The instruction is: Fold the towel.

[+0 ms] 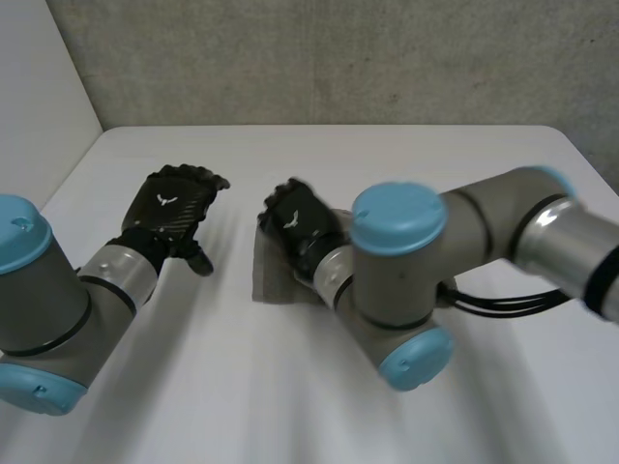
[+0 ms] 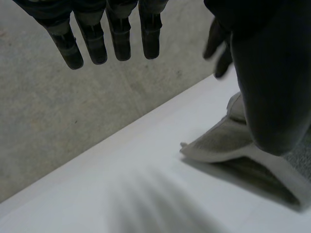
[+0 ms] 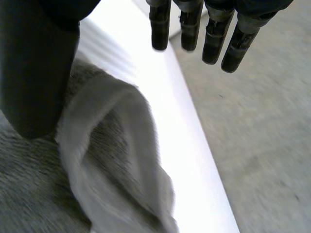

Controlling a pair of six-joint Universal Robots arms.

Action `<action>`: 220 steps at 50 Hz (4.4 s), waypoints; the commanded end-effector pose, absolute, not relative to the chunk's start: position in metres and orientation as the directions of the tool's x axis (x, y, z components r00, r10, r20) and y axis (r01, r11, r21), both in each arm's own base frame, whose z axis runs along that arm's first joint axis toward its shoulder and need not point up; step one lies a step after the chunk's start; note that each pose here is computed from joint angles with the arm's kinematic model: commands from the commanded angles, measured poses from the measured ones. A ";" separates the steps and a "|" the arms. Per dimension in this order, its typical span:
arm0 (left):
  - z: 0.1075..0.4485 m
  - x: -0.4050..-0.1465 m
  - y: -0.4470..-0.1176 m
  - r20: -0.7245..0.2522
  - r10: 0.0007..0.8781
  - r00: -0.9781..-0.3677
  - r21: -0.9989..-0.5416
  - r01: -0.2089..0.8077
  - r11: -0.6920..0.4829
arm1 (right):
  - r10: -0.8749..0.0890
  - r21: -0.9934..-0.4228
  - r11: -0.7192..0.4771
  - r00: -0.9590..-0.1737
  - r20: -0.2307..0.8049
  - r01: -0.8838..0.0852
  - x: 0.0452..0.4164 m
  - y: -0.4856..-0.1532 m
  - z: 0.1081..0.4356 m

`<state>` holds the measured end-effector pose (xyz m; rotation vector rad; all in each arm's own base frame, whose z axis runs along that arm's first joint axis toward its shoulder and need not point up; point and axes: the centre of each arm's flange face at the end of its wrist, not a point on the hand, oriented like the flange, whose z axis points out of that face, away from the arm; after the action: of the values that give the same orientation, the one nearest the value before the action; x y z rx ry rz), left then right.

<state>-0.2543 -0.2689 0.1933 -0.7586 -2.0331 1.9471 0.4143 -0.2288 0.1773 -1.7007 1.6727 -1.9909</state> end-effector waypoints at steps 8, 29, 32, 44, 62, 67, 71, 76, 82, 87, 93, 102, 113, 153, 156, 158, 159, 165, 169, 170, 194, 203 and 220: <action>0.204 -0.312 -0.249 -0.201 0.603 -0.772 -0.979 0.174 -0.103 | -0.595 -0.856 -0.099 -0.659 0.459 -0.507 0.300 -0.265 0.211; 0.141 -0.394 -0.222 -0.100 0.731 -0.675 -0.990 0.141 -0.006 | -0.594 -0.864 0.089 -0.723 0.353 -0.495 0.246 -0.275 0.137; 0.128 -0.396 -0.227 -0.103 0.724 -0.682 -0.988 0.155 0.005 | -0.601 -0.861 0.101 -0.720 0.347 -0.499 0.247 -0.275 0.128; 0.125 -0.372 -0.285 -0.122 0.490 -0.863 -0.992 0.128 -0.020 | -0.594 -0.857 0.121 -0.728 0.343 -0.502 0.243 -0.282 0.114; 0.122 -0.319 -0.284 -0.187 0.378 -0.907 -0.972 0.226 0.061 | -0.590 -0.848 0.137 -0.729 0.346 -0.513 0.237 -0.283 0.112; 0.118 -0.316 -0.267 -0.193 0.399 -0.896 -0.962 0.252 0.101 | -0.576 -0.848 0.144 -0.740 0.347 -0.510 0.229 -0.288 0.113; 0.125 -0.310 -0.257 -0.193 0.409 -0.892 -0.957 0.264 0.124 | -0.561 -0.847 0.134 -0.744 0.364 -0.515 0.224 -0.294 0.118; 0.141 -0.304 -0.254 -0.189 0.399 -0.897 -0.960 0.254 0.117 | -0.545 -0.829 0.069 -0.717 0.434 -0.555 0.223 -0.301 0.130; 0.171 -0.291 -0.258 -0.174 0.357 -0.918 -0.974 0.215 0.078 | -0.519 -0.792 -0.065 -0.658 0.546 -0.606 0.236 -0.315 0.160; 0.194 -0.276 -0.267 -0.156 0.306 -0.939 -0.983 0.177 0.042 | -0.581 -0.794 -0.211 -0.580 0.571 -0.570 0.288 -0.300 0.190; 0.215 -0.254 -0.279 -0.112 0.234 -0.966 -0.993 0.118 0.011 | -0.676 -0.789 -0.325 -0.455 0.579 -0.522 0.358 -0.271 0.193; 0.220 -0.235 -0.285 -0.018 0.185 -0.983 -0.999 0.024 0.028 | -0.775 -0.786 -0.384 -0.294 0.560 -0.484 0.422 -0.222 0.160; 0.211 -0.244 -0.281 0.001 0.254 -0.967 -0.999 0.013 0.052 | -0.785 -0.772 -0.373 -0.269 0.558 -0.515 0.433 -0.207 0.137; 0.190 -0.384 -0.264 0.024 0.617 -0.787 -0.999 -0.035 -0.006 | -0.500 -0.894 0.449 -0.831 -0.243 -0.008 0.248 -0.312 0.177; 0.183 -0.392 -0.260 0.046 0.638 -0.769 -0.999 -0.046 0.017 | -0.488 -0.899 0.439 -0.839 -0.239 0.001 0.242 -0.317 0.176; 0.178 -0.395 -0.258 0.057 0.647 -0.761 -0.998 -0.048 0.031 | -0.486 -0.901 0.434 -0.841 -0.239 0.005 0.242 -0.322 0.171; 0.173 -0.397 -0.257 0.063 0.652 -0.756 -0.998 -0.045 0.044 | -0.486 -0.901 0.434 -0.841 -0.239 0.005 0.242 -0.322 0.171; 0.148 -0.395 -0.251 0.060 0.657 -0.752 -0.996 0.002 0.094 | -0.486 -0.894 0.448 -0.841 -0.240 -0.004 0.251 -0.339 0.145; 0.138 -0.389 -0.252 0.055 0.648 -0.760 -0.993 0.025 0.114 | -0.525 -0.890 0.456 -0.816 -0.242 -0.029 0.273 -0.338 0.133; 0.135 -0.386 -0.251 0.054 0.645 -0.762 -0.992 0.035 0.124 | -0.525 -0.890 0.456 -0.816 -0.242 -0.029 0.273 -0.338 0.133; 0.108 -0.334 -0.275 -0.026 0.549 -0.835 -0.971 0.152 0.185 | -0.632 -0.896 0.429 -0.745 -0.211 -0.110 0.337 -0.316 0.110; 0.096 -0.329 -0.274 -0.051 0.549 -0.834 -0.961 0.191 0.201 | -0.644 -0.901 0.407 -0.747 -0.166 -0.150 0.337 -0.318 0.103; 0.199 -0.320 -0.269 -0.029 0.524 -0.851 -0.994 0.081 0.076 | -0.608 -0.977 0.205 -0.790 -0.081 -0.058 0.314 -0.301 0.238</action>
<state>-0.3239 -0.2760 0.1562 -0.6356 -2.0882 1.7777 0.3300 -0.3097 0.1766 -0.6753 2.0961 -1.4425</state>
